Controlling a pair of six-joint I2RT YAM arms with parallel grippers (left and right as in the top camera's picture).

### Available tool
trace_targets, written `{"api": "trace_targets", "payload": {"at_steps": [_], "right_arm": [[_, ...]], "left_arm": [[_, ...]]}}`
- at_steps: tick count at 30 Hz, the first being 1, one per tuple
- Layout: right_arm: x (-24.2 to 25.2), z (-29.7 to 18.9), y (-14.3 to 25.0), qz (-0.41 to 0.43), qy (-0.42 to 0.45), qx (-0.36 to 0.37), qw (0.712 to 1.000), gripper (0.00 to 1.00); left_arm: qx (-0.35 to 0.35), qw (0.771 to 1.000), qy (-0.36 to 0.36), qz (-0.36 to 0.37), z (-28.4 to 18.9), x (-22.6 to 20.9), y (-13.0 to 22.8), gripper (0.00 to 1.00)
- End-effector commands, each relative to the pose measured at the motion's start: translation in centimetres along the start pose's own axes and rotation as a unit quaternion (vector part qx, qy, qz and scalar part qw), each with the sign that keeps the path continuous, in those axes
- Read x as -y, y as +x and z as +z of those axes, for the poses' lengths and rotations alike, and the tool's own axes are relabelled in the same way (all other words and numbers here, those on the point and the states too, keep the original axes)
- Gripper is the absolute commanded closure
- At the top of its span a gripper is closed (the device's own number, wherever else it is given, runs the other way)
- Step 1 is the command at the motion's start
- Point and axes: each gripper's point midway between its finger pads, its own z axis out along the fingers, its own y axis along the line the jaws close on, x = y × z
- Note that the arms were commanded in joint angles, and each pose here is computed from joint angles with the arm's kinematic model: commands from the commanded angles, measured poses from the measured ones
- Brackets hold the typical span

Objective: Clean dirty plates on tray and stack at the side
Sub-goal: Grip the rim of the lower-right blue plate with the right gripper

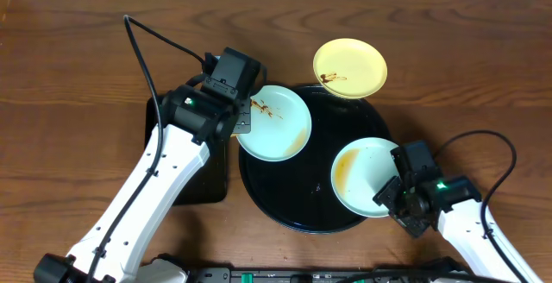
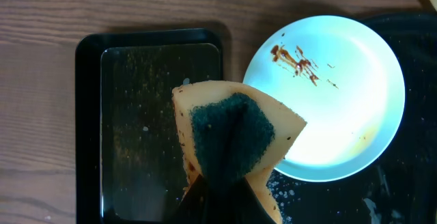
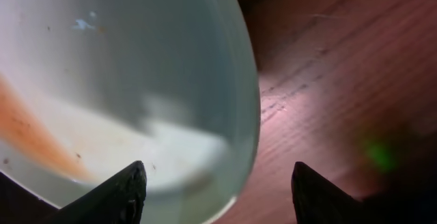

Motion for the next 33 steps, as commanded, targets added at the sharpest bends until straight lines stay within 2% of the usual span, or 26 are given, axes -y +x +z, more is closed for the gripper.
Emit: {"api": "trace_targets", "payload": {"at_steps": [1,12,17,27,30,33], "right_arm": [[0.3,0.5,0.2,0.036,0.006,0.002,0.999,0.33],[-0.1,0.4,-1.6,0.086,-0.002,0.048,0.995,0.29],[-1.2,0.5,-2.1,0.088,-0.023,0.057,0.994,0.39],[-0.5,1.6,-2.3,0.101,0.006,0.048,0.994,0.37],[-0.5,2.1,-2.3,0.101,0.012,0.046,0.994,0.41],[-0.5,2.5,-2.3,0.101,0.016,0.044,0.994,0.55]], "left_arm": [[0.009,1.000,0.000,0.000,-0.5,-0.2,-0.5,0.92],[0.009,1.000,0.001,0.002,-0.5,-0.2,-0.5,0.93],[0.009,1.000,0.001,0.002,-0.5,-0.2,-0.5,0.93],[0.009,1.000,0.001,0.002,-0.5,-0.2,-0.5,0.93],[0.009,1.000,0.001,0.002,-0.5,-0.2,-0.5,0.93],[0.009,1.000,0.001,0.002,-0.5,-0.2,-0.5,0.93]]}}
